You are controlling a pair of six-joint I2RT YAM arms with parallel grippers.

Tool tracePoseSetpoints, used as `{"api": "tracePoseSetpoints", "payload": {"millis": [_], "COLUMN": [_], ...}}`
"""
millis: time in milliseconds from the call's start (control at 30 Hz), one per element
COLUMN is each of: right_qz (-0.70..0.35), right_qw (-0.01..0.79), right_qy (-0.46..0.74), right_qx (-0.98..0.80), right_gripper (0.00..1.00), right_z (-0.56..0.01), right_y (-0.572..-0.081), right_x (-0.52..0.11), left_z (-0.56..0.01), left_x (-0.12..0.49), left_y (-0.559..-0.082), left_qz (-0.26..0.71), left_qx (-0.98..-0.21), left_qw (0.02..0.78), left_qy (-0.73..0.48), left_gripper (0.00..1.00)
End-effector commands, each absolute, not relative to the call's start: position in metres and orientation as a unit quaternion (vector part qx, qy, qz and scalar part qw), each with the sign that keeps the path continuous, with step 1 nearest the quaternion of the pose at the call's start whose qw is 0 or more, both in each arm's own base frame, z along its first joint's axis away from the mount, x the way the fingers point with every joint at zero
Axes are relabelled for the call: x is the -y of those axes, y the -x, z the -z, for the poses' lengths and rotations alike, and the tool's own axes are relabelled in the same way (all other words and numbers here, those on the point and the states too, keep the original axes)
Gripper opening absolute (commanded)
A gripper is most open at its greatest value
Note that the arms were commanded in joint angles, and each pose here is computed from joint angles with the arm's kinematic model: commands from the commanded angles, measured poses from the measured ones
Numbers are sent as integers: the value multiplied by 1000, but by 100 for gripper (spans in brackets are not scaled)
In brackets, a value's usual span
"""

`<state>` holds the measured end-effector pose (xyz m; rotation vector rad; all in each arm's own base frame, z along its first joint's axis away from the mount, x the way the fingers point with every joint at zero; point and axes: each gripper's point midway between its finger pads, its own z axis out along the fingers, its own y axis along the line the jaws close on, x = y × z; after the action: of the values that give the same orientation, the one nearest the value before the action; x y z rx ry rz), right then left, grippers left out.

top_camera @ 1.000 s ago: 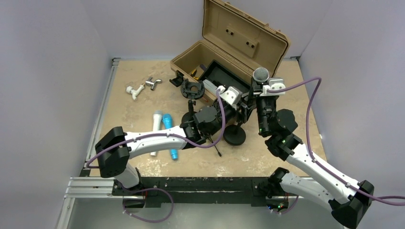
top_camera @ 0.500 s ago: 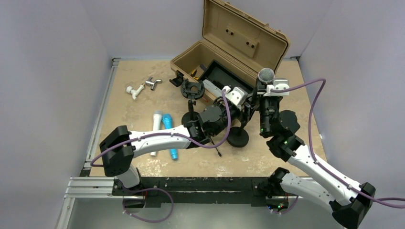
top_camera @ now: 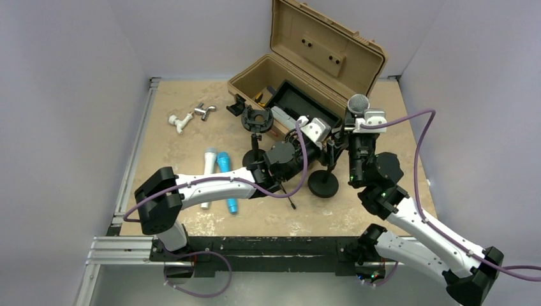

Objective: Remove the microphone from the stand

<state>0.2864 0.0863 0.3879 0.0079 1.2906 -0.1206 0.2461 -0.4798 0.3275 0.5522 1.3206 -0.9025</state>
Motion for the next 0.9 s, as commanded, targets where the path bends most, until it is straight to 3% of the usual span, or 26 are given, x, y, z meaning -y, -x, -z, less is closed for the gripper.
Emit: {"api": "tracePoseSetpoints", "payload": {"millis": [0, 100, 400, 533, 567, 633, 733, 767, 867], "right_qz": [42, 50, 65, 61, 60, 56, 56, 60, 66], "right_qw": [828, 823, 815, 818, 818, 819, 820, 820, 822], "right_qy": [-33, -28, -30, -35, -36, -39, -44, -47, -52], "right_qx": [-558, -565, -576, -572, -571, -569, -568, -567, -563], "right_gripper": [3, 3, 2, 2, 2, 2, 2, 2, 0], "right_z": [-420, -416, -412, -416, -417, -418, -419, -419, -421], "right_y": [-276, -279, -284, -281, -280, -280, -279, -279, -277], "right_x": [-78, -82, -83, -80, -80, -80, -78, -76, -72], "left_z": [-349, -352, -356, -355, -352, -348, -342, -339, -336], "left_x": [481, 478, 476, 477, 478, 479, 482, 483, 482], "left_y": [-242, -248, -251, -252, -253, -254, -256, -257, -255], "left_qz": [430, 419, 415, 418, 419, 420, 427, 426, 431], "left_qx": [-566, -568, -568, -568, -569, -574, -582, -586, -586], "left_qw": [668, 676, 680, 677, 675, 670, 655, 652, 648], "left_qy": [-220, -211, -207, -211, -213, -215, -222, -224, -225], "left_gripper": [40, 50, 60, 59, 55, 29, 6, 0, 0]}}
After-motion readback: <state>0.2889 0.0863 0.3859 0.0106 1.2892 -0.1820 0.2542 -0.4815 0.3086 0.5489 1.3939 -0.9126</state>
